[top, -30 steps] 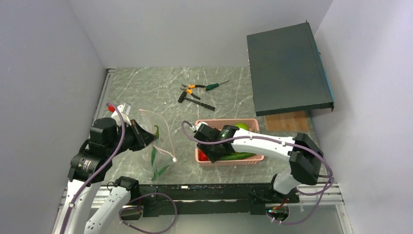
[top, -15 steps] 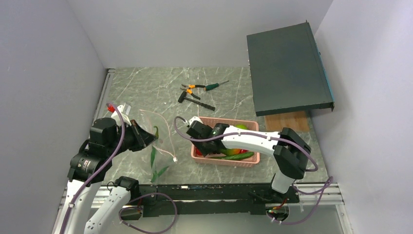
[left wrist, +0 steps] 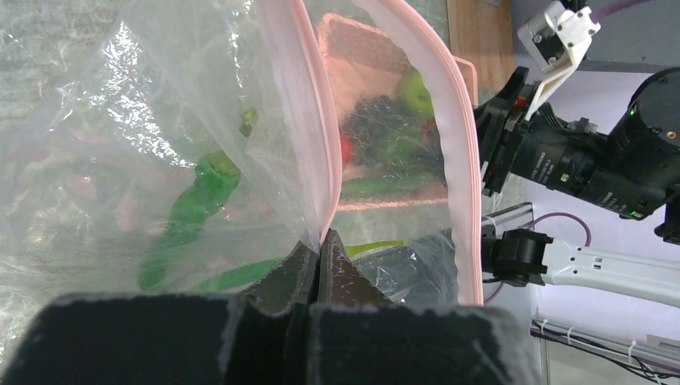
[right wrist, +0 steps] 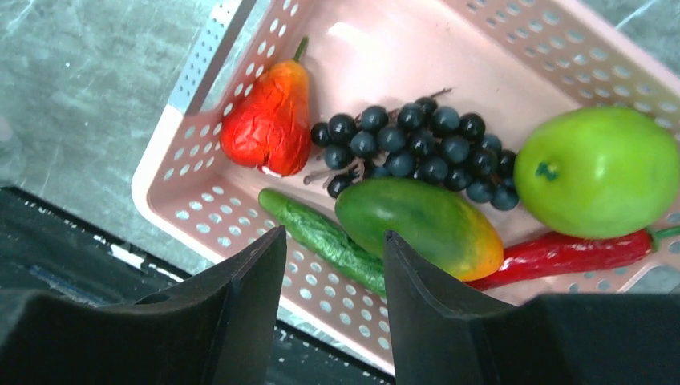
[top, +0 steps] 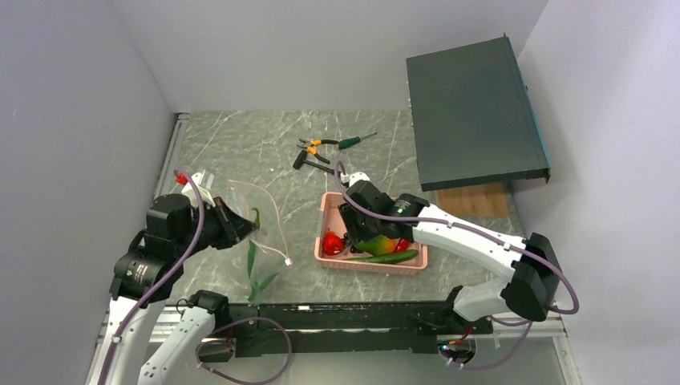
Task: Place the food in the zip-top bag and seal the zipper
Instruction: Pick up the fake vegetable from the bin.
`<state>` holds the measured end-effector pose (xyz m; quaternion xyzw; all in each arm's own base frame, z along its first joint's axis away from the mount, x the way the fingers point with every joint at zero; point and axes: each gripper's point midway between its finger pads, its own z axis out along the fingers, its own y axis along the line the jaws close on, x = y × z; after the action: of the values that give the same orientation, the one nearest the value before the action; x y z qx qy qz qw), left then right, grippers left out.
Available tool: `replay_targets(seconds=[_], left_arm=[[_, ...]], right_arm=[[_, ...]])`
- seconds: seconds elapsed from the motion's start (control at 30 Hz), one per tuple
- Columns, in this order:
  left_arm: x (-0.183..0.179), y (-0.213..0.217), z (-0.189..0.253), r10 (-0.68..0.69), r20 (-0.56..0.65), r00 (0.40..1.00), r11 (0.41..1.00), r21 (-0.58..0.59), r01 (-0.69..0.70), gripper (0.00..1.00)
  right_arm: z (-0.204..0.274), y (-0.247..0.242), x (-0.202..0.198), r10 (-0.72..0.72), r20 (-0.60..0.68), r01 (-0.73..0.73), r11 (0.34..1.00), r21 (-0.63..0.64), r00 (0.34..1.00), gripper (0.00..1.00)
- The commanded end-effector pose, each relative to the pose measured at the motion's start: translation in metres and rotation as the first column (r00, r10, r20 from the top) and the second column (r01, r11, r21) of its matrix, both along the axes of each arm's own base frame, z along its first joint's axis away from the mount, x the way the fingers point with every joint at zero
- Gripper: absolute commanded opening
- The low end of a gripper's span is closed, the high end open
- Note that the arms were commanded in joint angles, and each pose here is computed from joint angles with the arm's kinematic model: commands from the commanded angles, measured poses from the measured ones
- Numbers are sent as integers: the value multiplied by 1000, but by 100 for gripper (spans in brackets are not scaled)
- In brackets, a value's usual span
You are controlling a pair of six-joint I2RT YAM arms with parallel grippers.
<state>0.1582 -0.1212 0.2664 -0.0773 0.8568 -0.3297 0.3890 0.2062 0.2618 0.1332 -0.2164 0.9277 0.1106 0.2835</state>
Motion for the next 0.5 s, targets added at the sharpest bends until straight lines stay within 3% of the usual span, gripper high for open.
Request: replay_targets(seconds=[0.0,0.07,0.17,0.3,0.47], left_arm=[[3,-2,9,-11,50,999,1000,-8,12,0],[2,-1,10,-12,50,999,1000,-3,12,0],[0,2,13,0,57,998,1000,5,0,0],[0,1,14,2,67,998,1000,-9,-1,0],[2,-4,11,-14,55,998,1000,-23,15,0]], right_arm=[[2,-1,-11,-17,-29,19,998,62,999,51],[3,-26,-2,-142,-1,142,990,-14,990,55],[6,-77,6,-460,40,462,884,-67,887,71],[-4,-105,-11,-697,-43,698,716,24,716,71],[-13,-137,-21,-859,-114,866,488,114,499,66]])
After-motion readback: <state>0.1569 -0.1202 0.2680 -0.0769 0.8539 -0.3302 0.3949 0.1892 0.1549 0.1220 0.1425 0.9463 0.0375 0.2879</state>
